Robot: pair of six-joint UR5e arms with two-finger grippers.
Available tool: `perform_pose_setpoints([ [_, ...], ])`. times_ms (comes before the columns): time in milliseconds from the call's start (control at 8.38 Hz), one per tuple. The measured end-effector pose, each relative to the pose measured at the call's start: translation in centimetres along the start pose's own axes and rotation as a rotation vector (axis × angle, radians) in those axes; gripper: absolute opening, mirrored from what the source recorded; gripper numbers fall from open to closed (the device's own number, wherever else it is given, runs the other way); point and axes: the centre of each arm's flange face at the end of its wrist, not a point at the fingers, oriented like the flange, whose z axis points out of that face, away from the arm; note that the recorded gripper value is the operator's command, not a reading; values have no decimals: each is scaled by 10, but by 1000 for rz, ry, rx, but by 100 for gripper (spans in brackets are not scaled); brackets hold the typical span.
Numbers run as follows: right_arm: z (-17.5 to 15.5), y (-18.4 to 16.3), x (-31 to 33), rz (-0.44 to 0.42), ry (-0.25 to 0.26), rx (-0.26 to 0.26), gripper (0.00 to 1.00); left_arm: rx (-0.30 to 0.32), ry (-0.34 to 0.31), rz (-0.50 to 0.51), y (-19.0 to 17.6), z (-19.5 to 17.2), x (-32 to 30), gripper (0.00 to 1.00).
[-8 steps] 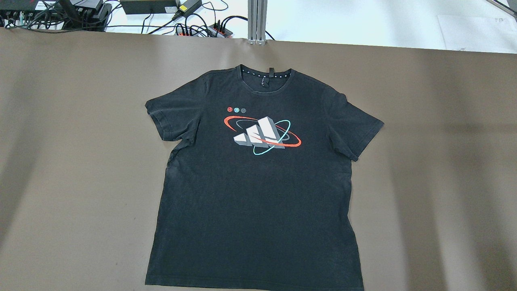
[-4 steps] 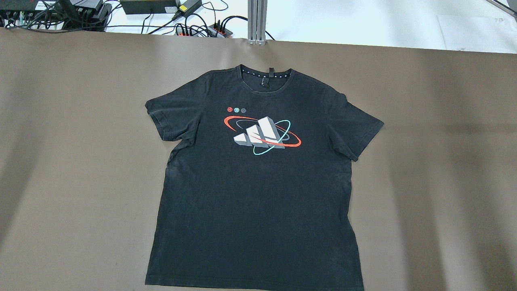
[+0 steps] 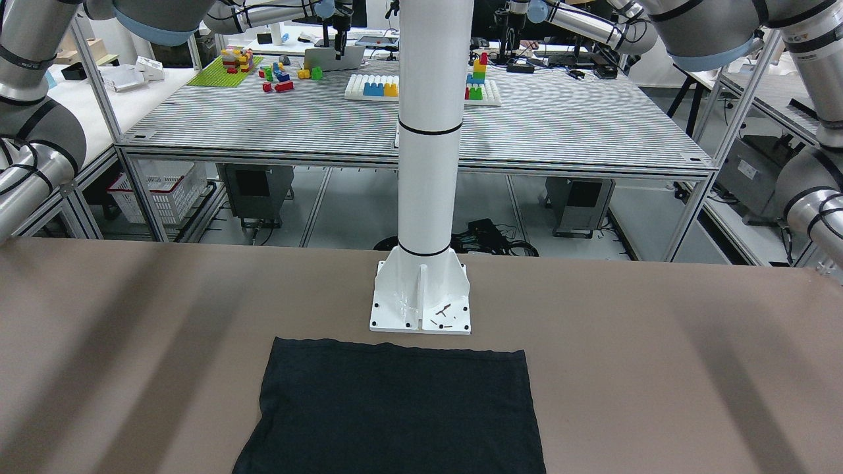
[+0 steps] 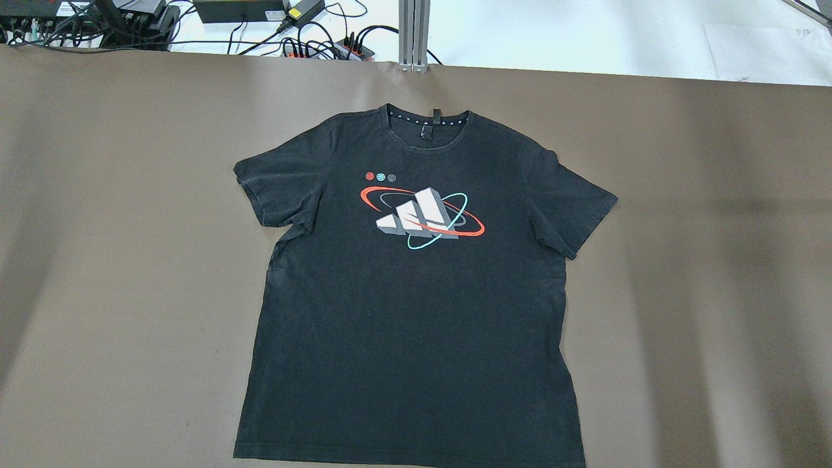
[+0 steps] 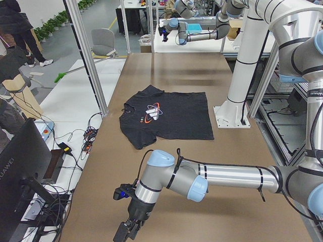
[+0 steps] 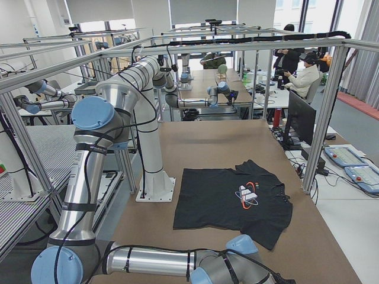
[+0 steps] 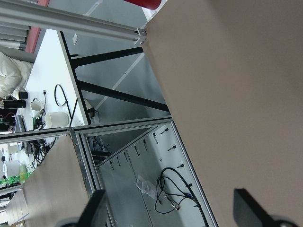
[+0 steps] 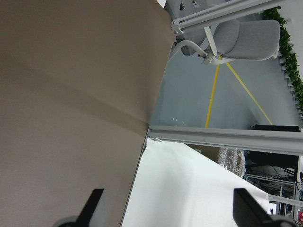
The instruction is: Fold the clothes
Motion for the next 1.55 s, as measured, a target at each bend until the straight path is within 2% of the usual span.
perform_pose_setpoints([
  [477, -5, -10, 2, 8, 6, 34, 94, 18, -1, 3, -5, -4, -1, 95],
  [716, -14, -25, 0, 36, 8, 101, 94, 49, 39, -2, -5, 0, 4, 94],
  [835, -15, -36, -10, 71, -10, 125, 94, 62, 51, -5, -4, 0, 6, 94],
  [954, -16, -46, -25, 100, -56, 144, 94, 79, 70, -15, -5, -2, 8, 94],
  [1074, -20, -59, -41, 139, -145, 164, 94, 83, 85, -42, -3, -1, 10, 94],
  [1312, -34, -95, -89, 281, -382, 169, 94, 88, 103, -96, -2, -3, 13, 95],
  [1551, -57, -143, -159, 377, -569, 139, 94, 87, 110, -115, -1, -2, 13, 95],
])
